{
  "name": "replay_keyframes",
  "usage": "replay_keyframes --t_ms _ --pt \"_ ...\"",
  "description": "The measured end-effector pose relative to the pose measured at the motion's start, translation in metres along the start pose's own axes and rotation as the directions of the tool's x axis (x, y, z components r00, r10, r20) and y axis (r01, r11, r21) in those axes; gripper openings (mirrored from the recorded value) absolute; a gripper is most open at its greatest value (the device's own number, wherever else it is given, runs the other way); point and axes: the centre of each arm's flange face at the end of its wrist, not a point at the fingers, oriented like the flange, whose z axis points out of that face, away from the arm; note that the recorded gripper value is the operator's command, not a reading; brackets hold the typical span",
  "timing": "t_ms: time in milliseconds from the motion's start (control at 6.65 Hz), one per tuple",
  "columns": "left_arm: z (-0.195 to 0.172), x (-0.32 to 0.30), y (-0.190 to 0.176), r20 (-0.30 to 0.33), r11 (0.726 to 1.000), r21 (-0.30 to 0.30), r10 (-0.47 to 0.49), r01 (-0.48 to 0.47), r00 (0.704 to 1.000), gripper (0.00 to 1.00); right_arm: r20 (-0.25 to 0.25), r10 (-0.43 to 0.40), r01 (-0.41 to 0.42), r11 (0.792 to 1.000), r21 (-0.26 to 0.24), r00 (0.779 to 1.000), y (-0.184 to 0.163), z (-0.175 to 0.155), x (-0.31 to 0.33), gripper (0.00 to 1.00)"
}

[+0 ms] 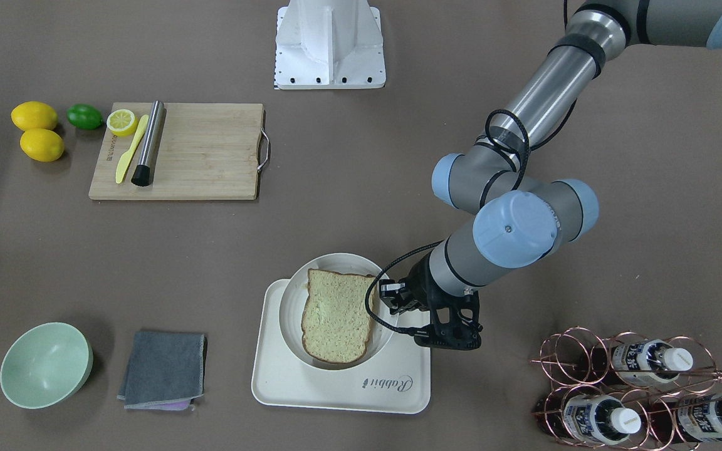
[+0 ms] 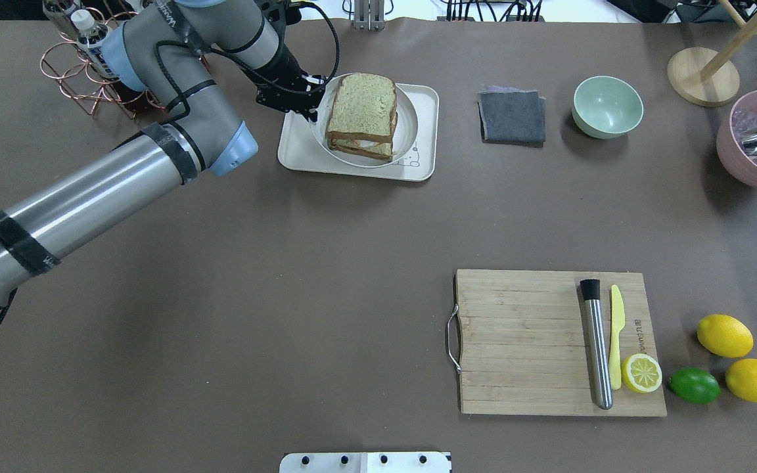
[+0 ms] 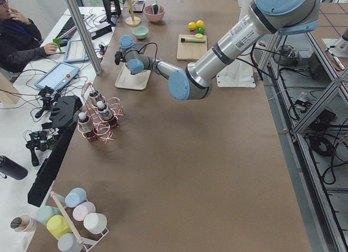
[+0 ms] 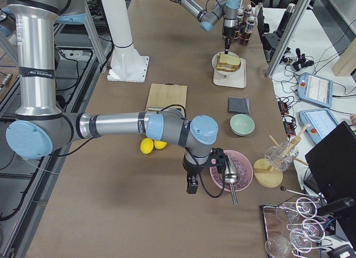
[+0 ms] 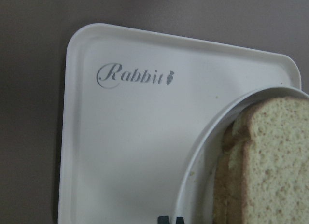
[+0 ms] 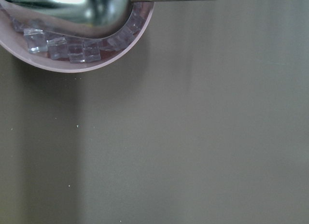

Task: Make sandwich and place on tray
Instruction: 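Lift the plate with the left gripper and carry it onto the white tray, then release the plate with the left gripper and withdraw the left arm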

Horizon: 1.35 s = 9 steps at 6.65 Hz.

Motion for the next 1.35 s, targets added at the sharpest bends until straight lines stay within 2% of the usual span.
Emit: replay_keyframes --t_ms 451,601,1353 --pt "0.02 0.0 -0.021 0.032 1.0 0.022 -0.001 0.0 0.999 0.0 -0.001 -0.003 0.003 1.0 0.006 1.0 -0.003 -0.003 -0.001 1.0" --pt "0.022 0.002 -0.02 0.031 1.0 0.021 0.003 -0.004 1.0 0.97 -0.002 -0.004 0.004 1.0 0.008 1.0 -0.004 -0.004 -0.001 1.0" --pt "0.02 0.001 -0.02 0.036 0.998 0.058 0.018 -0.02 0.999 0.99 -0.001 -0.001 0.001 1.0 0.003 1.0 -0.002 -0.001 0.0 1.0"
